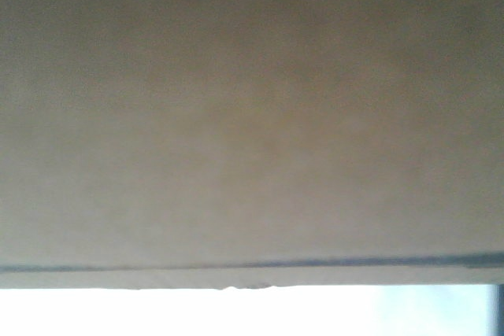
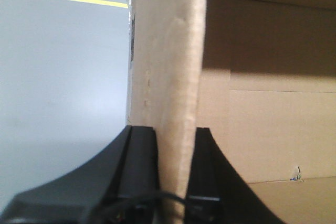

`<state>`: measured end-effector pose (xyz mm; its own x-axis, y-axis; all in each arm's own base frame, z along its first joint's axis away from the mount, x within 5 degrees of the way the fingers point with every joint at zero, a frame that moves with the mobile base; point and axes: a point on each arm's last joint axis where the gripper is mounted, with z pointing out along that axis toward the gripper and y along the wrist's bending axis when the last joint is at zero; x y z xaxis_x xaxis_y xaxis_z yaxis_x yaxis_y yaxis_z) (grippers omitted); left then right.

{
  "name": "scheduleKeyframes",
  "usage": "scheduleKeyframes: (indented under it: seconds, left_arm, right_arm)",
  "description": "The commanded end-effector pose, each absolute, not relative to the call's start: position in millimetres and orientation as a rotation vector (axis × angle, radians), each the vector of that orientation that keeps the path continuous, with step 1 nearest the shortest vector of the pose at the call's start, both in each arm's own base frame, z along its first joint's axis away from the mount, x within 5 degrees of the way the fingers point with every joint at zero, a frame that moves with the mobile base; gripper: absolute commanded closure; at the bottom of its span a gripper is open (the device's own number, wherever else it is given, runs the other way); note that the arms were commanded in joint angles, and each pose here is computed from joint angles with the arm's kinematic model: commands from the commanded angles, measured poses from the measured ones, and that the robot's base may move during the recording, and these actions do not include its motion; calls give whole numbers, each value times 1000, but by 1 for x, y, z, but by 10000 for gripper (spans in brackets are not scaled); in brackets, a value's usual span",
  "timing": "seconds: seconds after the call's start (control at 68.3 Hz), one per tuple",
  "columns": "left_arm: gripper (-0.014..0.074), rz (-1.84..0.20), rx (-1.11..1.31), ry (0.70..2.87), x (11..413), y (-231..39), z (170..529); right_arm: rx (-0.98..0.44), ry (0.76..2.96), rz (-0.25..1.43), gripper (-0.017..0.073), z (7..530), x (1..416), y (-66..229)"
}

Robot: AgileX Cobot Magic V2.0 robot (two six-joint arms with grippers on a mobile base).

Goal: Grab box from left shelf to table start
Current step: 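Hold the box with both grippers while the base drives toward the table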

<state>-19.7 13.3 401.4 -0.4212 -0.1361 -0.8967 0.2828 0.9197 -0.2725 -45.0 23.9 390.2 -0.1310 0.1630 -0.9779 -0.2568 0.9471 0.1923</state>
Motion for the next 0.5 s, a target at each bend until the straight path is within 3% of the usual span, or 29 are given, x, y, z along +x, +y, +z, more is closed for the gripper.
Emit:
scheduleKeyframes:
  seconds: [0.0, 0.483]
  left_arm:
    - [687, -578, 82, 1761, -22, 11, 424]
    - [687, -576, 82, 1761, -22, 12, 424]
  right_arm:
    - [-42, 1531, 290, 501, 408, -43, 18]
    - [-42, 1533, 290, 501, 408, -42, 18]
